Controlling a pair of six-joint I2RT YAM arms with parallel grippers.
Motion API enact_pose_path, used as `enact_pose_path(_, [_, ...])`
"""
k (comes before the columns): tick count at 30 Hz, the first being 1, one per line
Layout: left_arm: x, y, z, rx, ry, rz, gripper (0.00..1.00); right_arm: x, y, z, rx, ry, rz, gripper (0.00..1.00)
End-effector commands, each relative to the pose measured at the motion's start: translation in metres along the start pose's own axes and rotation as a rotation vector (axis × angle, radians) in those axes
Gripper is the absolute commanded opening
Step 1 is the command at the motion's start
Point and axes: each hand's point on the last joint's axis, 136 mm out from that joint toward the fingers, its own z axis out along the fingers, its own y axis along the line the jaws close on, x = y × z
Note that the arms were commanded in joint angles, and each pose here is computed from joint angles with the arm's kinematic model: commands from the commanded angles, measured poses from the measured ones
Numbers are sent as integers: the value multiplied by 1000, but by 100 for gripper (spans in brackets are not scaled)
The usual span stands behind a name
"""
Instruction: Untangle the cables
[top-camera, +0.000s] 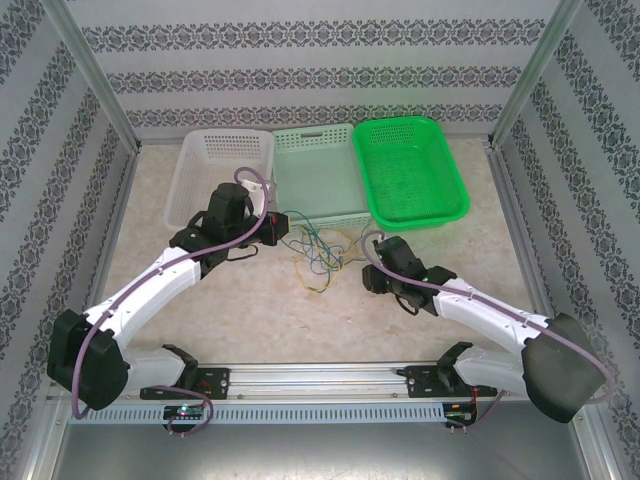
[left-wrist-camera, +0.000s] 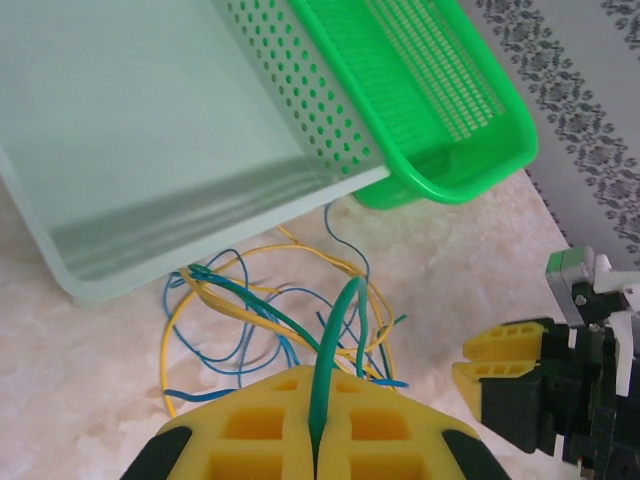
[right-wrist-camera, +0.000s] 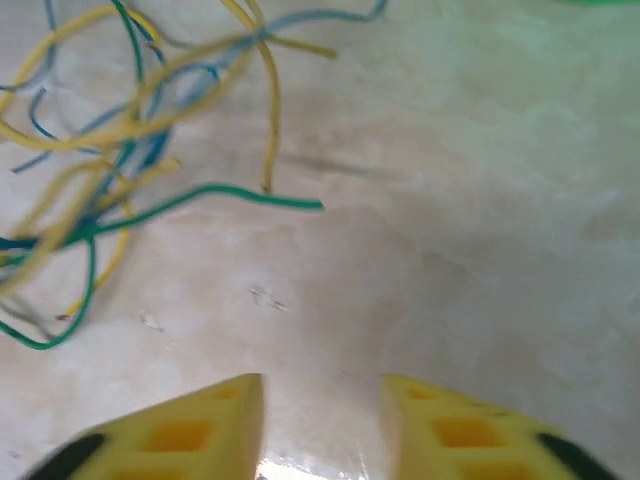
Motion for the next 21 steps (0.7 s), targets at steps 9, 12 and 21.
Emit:
enact_pose_path(9, [-3, -13, 7, 92, -4, 0, 0, -50, 73, -16, -245, -113, -212, 60])
enact_pose_path(12, [-4, -15, 8, 106, -1, -4, 0, -52, 79, -6, -250, -95, -248, 61])
enact_pose_path(21, [-3, -16, 7, 108, 2, -7, 0, -52, 88, 20, -256, -34, -292, 52])
